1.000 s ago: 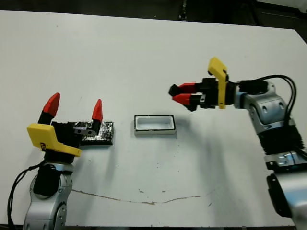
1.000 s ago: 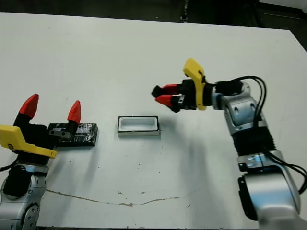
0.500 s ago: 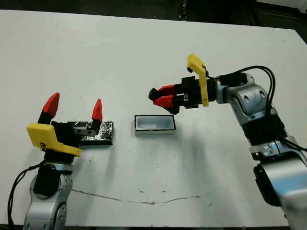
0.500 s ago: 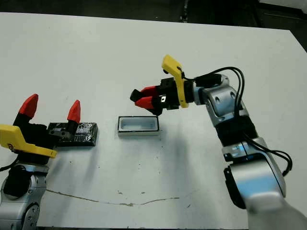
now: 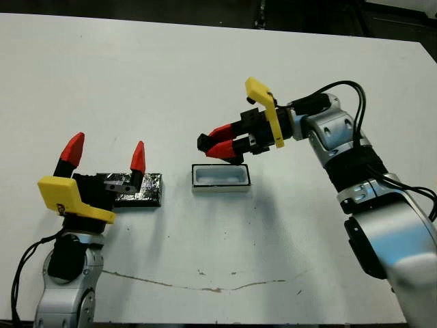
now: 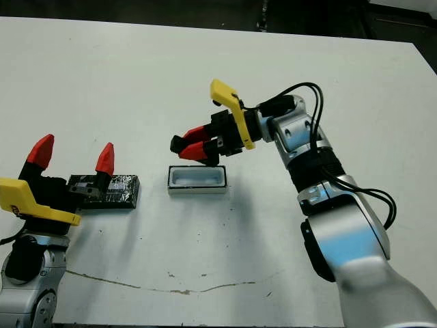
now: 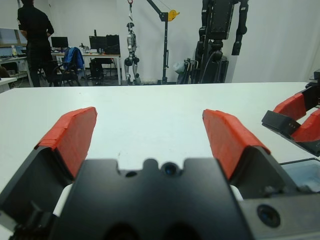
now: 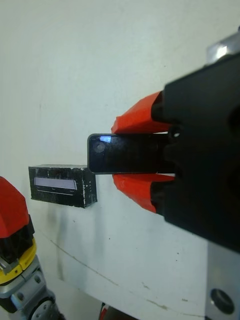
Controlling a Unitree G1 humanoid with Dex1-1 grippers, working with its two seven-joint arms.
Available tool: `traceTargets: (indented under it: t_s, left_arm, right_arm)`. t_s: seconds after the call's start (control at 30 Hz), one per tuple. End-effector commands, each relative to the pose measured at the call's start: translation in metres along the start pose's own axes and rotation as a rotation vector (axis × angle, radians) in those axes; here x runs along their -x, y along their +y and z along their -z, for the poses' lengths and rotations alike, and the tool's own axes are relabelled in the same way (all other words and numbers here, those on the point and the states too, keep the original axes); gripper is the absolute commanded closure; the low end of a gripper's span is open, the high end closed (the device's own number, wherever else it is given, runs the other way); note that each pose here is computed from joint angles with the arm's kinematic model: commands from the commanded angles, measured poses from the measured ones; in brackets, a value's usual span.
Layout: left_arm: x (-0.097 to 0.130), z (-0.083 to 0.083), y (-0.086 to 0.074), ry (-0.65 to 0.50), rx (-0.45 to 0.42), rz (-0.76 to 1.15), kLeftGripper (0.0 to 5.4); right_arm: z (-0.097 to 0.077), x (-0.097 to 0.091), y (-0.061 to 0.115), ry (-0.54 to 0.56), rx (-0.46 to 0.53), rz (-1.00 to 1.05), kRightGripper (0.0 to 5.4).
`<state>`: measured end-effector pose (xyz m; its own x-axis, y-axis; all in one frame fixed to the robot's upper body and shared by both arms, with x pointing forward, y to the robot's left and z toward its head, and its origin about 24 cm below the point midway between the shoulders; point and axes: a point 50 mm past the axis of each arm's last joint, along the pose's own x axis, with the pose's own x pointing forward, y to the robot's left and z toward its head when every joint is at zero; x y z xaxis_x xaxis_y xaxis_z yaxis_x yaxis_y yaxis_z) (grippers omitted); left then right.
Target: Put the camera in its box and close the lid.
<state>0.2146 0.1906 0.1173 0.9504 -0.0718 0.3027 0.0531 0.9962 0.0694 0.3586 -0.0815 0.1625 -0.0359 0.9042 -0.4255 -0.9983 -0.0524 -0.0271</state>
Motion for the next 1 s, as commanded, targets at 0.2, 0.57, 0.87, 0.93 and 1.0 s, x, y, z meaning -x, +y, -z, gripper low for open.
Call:
traceTargets:
  t_s: [0.2, 0.57, 0.87, 0.93, 1.0]
  left_arm:
    - [0.003, 0.002, 0.000, 0.017, -0.001, -0.009, 0.00]
    - [0.003, 0.003, 0.000, 0.021, 0.003, -0.015, 0.00]
    - [0.003, 0.003, 0.000, 0.020, -0.005, -0.011, 0.00]
    - [0.003, 0.003, 0.000, 0.018, 0.001, -0.011, 0.00]
    - [0.003, 0.003, 0.000, 0.018, 0.007, -0.014, 0.00]
  right_arm:
    - [-0.001, -0.003, 0.001, 0.046, 0.047, -0.003, 3.74]
    - [0.007, -0.005, 0.004, 0.049, 0.040, -0.001, 3.74]
    - [0.011, -0.007, 0.006, 0.073, 0.040, 0.003, 3.74]
    - [0.013, -0.008, 0.006, 0.081, 0.042, 0.001, 3.74]
    - [0.014, -0.008, 0.006, 0.085, 0.039, 0.002, 3.74]
